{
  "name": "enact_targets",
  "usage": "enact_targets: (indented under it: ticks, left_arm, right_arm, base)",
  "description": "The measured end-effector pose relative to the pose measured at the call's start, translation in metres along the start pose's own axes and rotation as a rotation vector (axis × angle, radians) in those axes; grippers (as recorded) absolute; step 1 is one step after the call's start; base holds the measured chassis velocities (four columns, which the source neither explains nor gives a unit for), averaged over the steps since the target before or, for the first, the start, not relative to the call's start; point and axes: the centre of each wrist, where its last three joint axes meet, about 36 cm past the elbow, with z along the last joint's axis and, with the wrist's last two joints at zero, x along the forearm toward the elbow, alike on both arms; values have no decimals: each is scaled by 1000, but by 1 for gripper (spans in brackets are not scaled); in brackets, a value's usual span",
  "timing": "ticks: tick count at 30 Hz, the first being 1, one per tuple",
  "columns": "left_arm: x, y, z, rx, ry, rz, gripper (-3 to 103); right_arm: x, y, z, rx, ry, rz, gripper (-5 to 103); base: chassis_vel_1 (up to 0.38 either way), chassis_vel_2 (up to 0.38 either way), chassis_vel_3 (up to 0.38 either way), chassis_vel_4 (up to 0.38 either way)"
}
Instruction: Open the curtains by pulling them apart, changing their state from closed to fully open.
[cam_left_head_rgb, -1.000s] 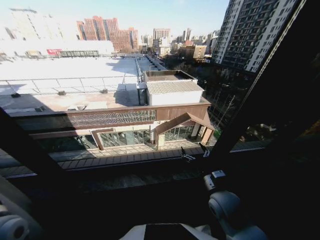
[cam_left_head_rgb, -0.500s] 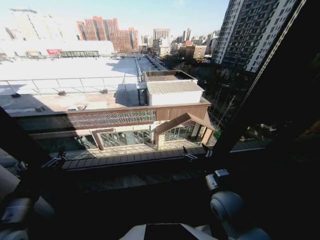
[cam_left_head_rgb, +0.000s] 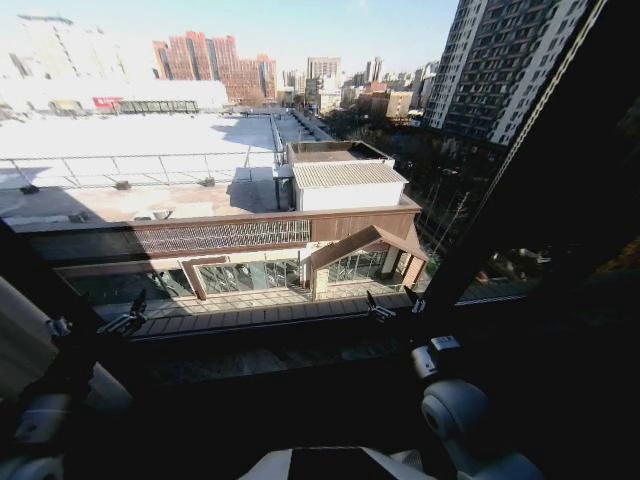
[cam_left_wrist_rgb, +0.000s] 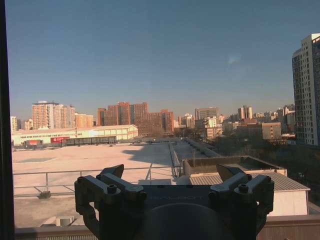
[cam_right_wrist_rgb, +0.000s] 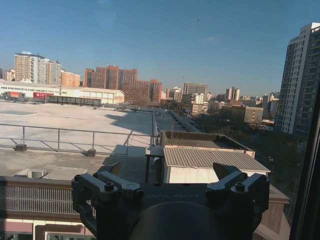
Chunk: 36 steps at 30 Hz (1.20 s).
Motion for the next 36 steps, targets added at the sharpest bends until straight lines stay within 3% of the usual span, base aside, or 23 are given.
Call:
enact_targets:
  ticks: [36]
  left_arm:
    - [1, 0, 2, -19, 12, -33, 100]
  right_arm:
    - [-12, -8, 1, 1, -4, -8, 100]
  base:
    - [-318, -339, 314, 343]
